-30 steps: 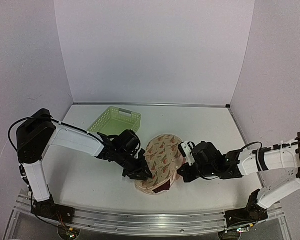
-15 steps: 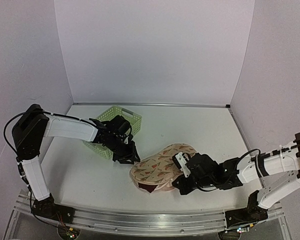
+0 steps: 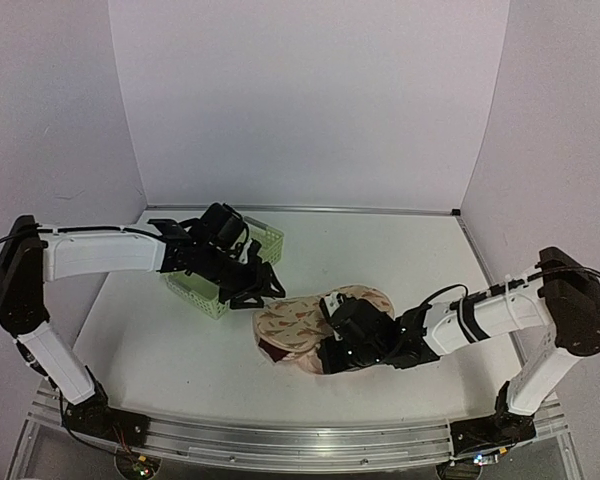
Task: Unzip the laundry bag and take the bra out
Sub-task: Adjust the laundry bag at the center of the board, then hold the laundry bag at the center of the board.
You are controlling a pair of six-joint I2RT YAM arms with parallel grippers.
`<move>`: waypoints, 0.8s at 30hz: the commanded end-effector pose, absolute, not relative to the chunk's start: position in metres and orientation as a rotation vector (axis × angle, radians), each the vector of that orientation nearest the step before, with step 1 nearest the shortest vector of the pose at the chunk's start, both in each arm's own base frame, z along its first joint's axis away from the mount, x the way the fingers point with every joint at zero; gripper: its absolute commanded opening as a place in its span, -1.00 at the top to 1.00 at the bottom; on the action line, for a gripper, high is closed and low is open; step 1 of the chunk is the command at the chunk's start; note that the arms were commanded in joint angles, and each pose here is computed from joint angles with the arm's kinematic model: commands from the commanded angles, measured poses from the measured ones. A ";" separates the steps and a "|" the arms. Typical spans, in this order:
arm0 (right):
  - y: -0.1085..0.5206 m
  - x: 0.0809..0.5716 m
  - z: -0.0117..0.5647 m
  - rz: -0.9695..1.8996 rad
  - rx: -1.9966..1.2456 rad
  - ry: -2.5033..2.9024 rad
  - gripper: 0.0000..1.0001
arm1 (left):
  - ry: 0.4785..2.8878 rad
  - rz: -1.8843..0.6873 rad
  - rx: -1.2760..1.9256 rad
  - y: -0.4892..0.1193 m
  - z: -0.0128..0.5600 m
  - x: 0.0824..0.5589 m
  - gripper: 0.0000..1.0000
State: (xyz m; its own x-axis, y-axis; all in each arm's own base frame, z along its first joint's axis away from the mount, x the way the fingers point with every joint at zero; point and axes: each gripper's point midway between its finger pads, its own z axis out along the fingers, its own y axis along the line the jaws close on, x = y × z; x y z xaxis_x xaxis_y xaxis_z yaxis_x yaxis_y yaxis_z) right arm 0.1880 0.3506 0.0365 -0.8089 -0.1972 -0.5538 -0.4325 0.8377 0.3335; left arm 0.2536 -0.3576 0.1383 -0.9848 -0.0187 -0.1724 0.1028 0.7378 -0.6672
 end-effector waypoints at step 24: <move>0.396 0.210 0.059 0.728 -0.378 2.421 1.00 | 2.625 -1.453 -0.514 -0.369 0.125 0.260 -0.12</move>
